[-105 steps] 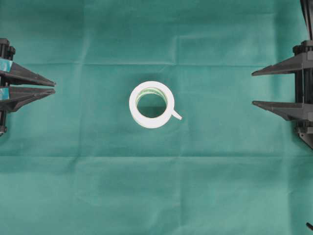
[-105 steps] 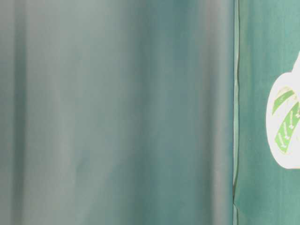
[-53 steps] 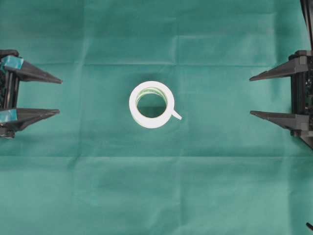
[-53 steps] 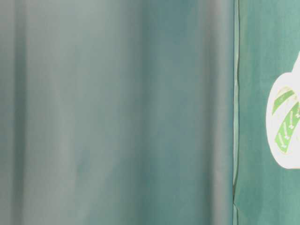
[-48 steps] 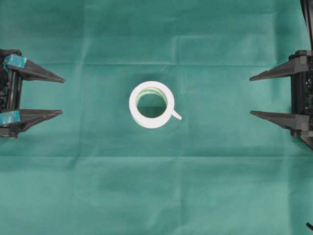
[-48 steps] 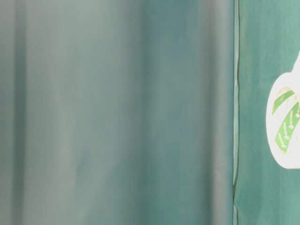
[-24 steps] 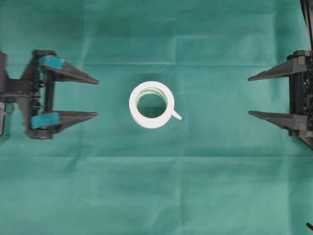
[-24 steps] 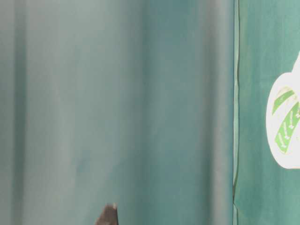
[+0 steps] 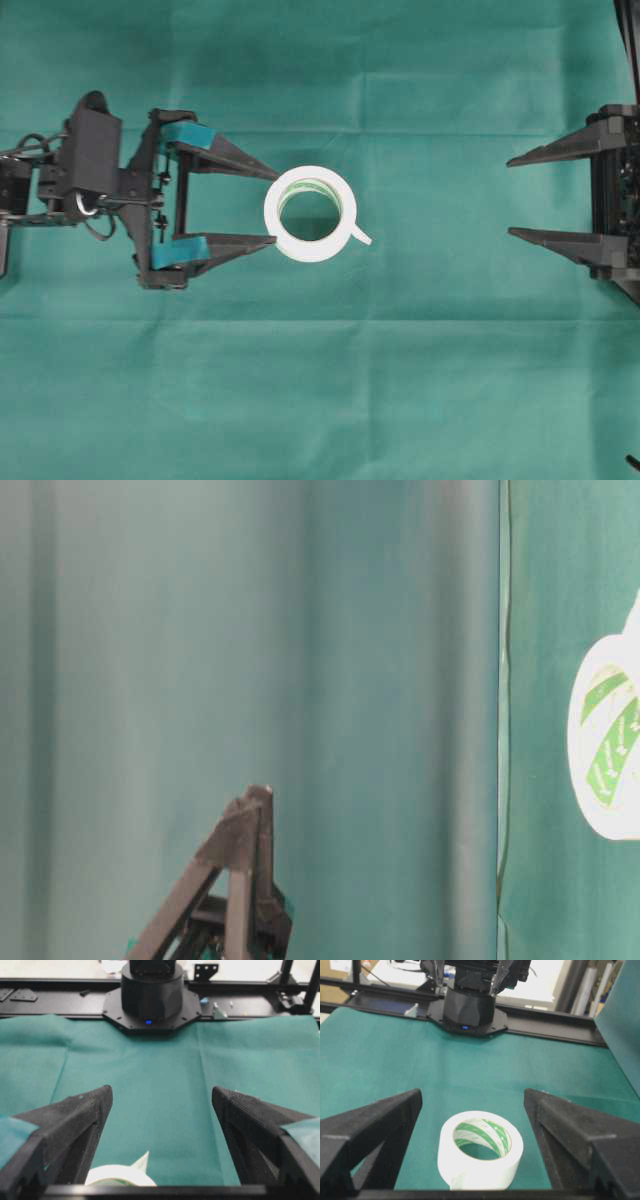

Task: Peel off the duct tape with your right arm.
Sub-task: 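Move the open left gripper toward the tape roll's left side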

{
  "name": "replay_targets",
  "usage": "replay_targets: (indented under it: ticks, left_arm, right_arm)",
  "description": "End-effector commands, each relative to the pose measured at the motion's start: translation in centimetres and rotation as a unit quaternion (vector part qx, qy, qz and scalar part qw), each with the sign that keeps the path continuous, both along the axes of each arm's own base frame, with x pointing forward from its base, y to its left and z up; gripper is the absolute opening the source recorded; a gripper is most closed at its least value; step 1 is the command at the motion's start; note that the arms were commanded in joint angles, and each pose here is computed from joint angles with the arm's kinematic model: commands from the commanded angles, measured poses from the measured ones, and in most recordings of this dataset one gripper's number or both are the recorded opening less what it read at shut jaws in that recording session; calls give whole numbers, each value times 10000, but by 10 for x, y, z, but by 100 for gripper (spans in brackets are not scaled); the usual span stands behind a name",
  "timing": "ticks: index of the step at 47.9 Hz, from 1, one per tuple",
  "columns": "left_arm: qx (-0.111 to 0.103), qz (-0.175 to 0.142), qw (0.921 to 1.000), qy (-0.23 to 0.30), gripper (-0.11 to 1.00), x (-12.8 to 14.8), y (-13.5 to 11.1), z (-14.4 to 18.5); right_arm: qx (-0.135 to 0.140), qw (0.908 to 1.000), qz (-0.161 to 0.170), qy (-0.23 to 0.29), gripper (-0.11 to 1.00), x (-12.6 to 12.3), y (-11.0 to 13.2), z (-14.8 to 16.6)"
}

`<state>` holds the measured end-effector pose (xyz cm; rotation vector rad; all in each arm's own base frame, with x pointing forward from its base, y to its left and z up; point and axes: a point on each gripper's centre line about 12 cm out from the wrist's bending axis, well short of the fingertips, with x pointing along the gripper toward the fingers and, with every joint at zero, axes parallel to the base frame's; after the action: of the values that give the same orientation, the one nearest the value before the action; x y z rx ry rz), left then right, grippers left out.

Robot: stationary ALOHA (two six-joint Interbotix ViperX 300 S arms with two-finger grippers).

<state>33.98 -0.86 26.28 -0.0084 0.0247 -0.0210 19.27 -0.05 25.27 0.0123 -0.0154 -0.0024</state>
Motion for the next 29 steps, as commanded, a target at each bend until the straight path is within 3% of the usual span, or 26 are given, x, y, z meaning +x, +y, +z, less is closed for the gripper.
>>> replay_targets:
  ticks: [1, 7, 18, 29]
  left_arm:
    - [-4, -11, 9998, -184, 94, 6, -1, 13]
    - [-40, -8, 9999, -122, 94, 9, -1, 13]
    - [-25, -20, 9978, 668, 94, 20, -2, 12]
    - [6, -35, 9849, 1733, 94, 33, -3, 1]
  right_arm:
    - [23, 10000, -4, -46, 65, 2, 0, 4]
    - [46, 10000, -7, -39, 65, 2, 0, 3]
    - [53, 10000, -6, -62, 65, 2, 0, 4]
    - [53, 10000, -6, -69, 65, 2, 0, 5]
